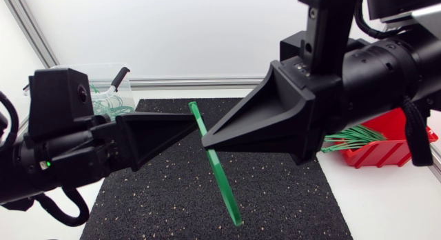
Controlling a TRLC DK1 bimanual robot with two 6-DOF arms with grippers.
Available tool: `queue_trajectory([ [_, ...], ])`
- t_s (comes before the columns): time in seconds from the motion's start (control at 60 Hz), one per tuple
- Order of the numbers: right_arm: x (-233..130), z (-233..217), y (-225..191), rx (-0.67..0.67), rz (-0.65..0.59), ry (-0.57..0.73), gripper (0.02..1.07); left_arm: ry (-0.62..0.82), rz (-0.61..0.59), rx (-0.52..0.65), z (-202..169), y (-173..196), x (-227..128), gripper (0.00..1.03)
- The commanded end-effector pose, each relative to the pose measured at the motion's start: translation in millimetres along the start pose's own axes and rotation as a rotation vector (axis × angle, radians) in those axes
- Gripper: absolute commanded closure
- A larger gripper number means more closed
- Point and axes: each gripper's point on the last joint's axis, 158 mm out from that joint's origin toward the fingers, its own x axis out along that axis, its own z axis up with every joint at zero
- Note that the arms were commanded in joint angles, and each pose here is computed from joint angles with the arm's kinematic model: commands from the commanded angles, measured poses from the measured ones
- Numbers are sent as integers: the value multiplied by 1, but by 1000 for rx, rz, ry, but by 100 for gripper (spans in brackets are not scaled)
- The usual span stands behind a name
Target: Take a green cable tie from the red box, thread the tail through the head to close it, then place it in the transparent bin on the left.
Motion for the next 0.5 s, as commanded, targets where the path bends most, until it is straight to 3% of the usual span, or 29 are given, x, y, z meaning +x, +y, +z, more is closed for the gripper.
queue_trajectory([
  [0.0, -2, 0, -6, 48, -4, -2, 101, -11, -17, 29, 4, -5, 2, 99],
  [0.483, 1, 5, -15, 76, -16, -3, 101, -20, -12, 32, 6, -9, 2, 99],
])
